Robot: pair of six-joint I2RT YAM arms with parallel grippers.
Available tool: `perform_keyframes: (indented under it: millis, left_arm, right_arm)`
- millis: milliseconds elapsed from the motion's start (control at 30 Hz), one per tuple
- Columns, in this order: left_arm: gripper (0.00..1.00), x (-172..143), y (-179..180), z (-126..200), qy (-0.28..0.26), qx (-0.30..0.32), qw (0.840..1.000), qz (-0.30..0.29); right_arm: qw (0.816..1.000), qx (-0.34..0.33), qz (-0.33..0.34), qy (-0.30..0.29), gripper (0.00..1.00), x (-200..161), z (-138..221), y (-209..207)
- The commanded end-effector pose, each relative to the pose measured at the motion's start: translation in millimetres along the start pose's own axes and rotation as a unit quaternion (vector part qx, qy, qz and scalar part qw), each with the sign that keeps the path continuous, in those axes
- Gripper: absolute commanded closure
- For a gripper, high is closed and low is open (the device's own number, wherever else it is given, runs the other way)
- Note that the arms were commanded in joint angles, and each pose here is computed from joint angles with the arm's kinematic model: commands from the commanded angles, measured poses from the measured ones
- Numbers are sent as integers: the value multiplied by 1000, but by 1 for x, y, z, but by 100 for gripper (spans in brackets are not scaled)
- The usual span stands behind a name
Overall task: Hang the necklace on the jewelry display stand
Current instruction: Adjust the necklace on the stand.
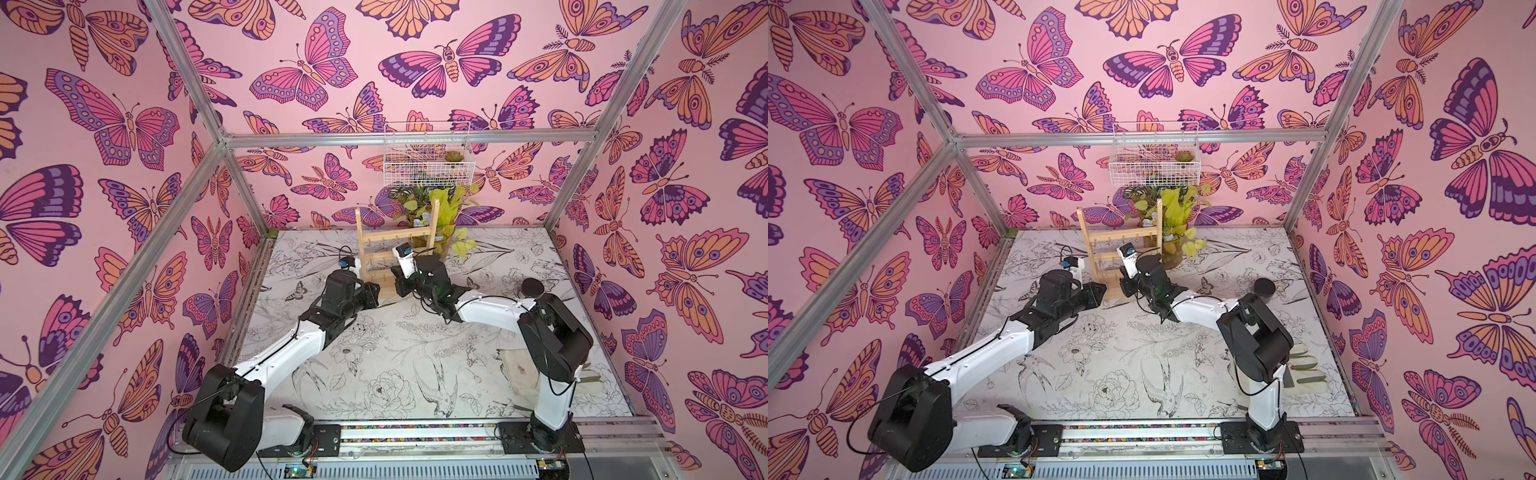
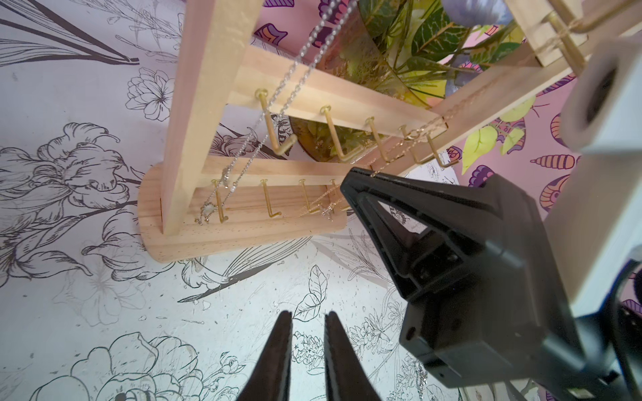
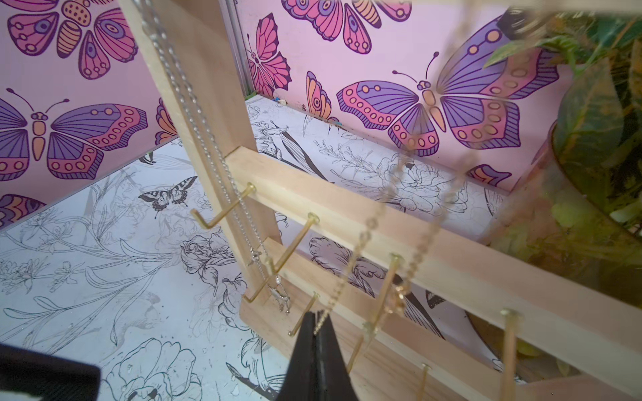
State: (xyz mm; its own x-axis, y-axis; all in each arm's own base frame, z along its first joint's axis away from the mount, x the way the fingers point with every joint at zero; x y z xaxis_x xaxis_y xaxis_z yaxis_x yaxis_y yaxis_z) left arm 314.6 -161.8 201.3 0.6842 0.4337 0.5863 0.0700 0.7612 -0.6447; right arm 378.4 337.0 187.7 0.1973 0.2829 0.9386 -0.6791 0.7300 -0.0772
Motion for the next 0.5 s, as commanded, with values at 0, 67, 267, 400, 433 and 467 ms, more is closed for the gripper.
perform_keyframes:
  millis: [0,67,267,400,433,467]
  left_arm:
    - [80,-2,6,0,-4,4,1000,-3]
    - [80,-2,6,0,-3,4,1000,-3]
    - [80,-1,6,0,-4,3,1000,-3]
    - [80,-1,6,0,-3,3,1000,-2]
    - [80,0,5,0,-4,2,1000,-3]
    - [80,0,5,1,-4,2,1000,-3]
  right_arm:
    - [1000,0,-6,5,100,-1,-8,4]
    - [1000,0,-5,10,100,-5,-10,5]
    - [1000,-4,0,24,100,-12,-13,5]
    - [999,-7,6,35,100,-18,-15,6]
    - [999,-7,8,38,100,-20,-15,6]
    - [999,-8,9,39,100,-21,-15,7]
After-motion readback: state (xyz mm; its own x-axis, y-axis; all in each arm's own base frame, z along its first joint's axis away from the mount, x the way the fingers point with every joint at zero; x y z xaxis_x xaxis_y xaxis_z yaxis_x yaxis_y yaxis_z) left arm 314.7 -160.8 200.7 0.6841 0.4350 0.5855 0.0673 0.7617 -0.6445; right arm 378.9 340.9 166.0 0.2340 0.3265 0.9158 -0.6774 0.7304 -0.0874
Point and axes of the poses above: each gripper's point midway between its finger pads, its own z axis back along the fingers, its own y axis along the line the jaws close on, x = y × z, the point moved 6 cm from there along z, back along the fingers, and after that the axes turned 8 degrees about z, right-handed, at the moved point
